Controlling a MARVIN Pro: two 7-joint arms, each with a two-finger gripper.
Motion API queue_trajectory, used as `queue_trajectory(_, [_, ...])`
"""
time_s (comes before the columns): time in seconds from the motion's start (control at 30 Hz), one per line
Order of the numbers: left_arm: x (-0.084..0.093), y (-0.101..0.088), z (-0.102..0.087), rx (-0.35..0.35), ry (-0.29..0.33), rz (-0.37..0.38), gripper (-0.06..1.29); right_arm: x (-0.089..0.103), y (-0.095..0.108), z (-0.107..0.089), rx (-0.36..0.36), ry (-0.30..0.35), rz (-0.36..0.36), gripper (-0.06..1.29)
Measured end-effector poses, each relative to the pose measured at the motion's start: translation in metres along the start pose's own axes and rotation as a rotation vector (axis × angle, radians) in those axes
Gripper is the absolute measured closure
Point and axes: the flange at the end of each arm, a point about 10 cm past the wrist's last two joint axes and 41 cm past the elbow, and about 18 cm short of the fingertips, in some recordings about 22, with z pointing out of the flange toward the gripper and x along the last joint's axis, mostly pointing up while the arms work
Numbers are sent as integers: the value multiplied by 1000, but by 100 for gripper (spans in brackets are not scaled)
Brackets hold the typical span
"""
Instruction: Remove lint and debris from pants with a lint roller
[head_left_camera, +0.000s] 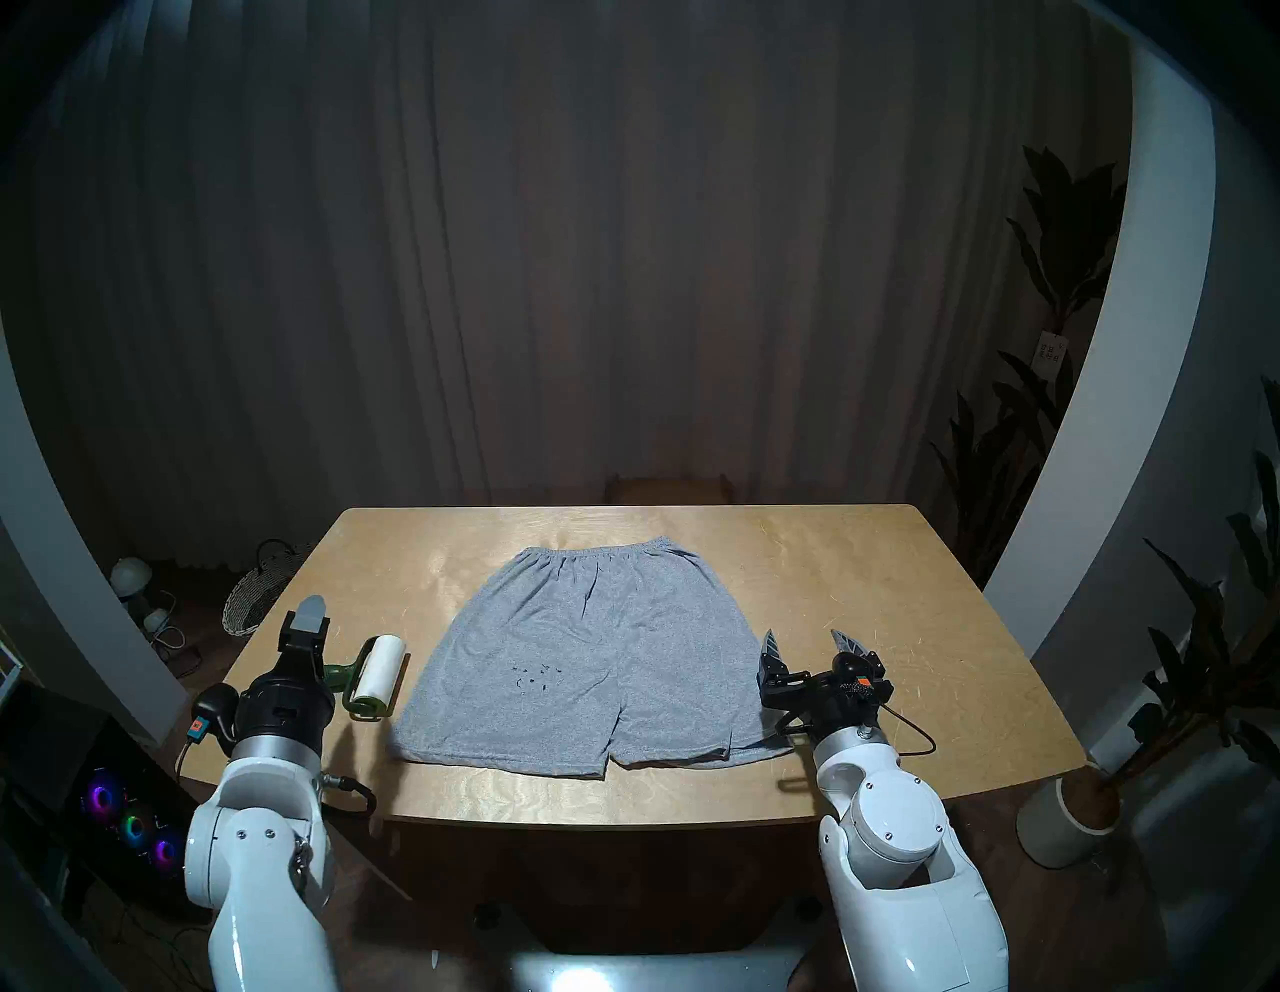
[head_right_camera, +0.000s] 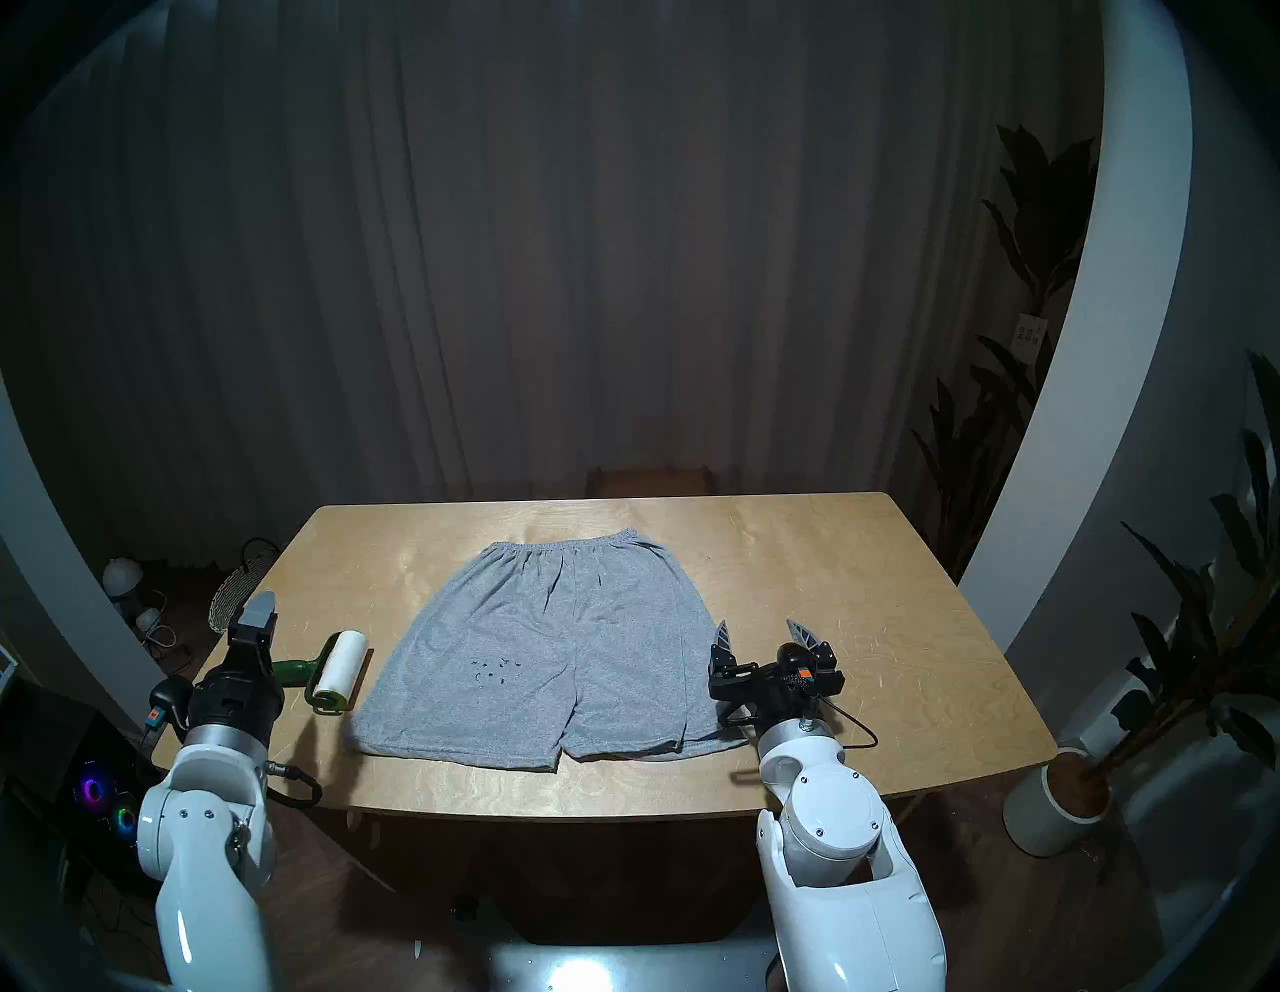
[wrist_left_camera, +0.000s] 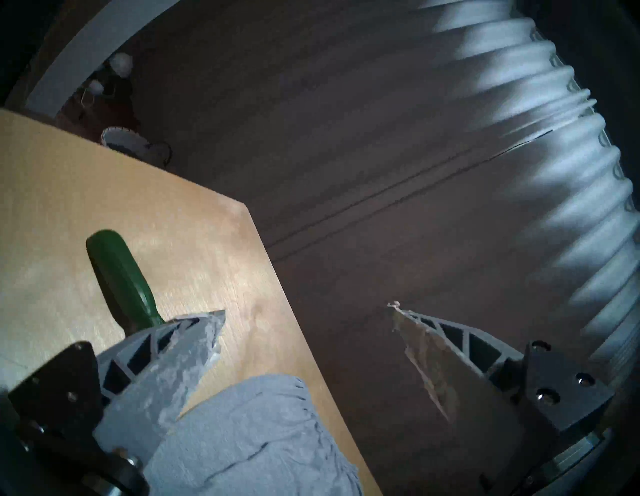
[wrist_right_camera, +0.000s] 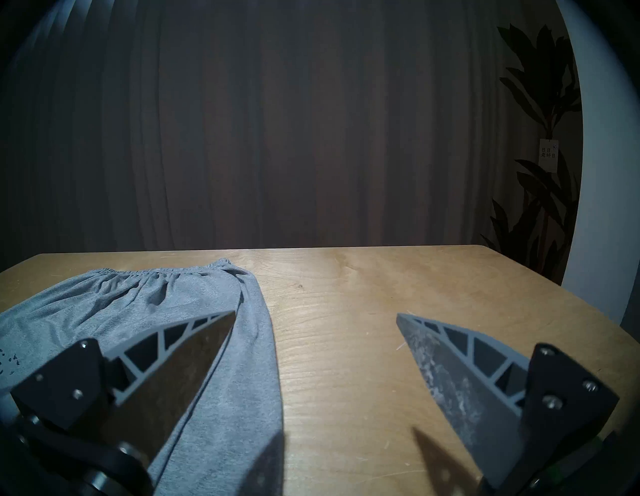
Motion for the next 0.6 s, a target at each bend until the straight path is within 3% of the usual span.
queue_trajectory(0.3, [17,-15,-6,-29,-120,-125,-2,-2,33,1,-40,8,-116,0])
queue_trajectory(0.6, [45,-53,-2,74,-215,-204,-2,-1,60,12,-54,65,-238,0])
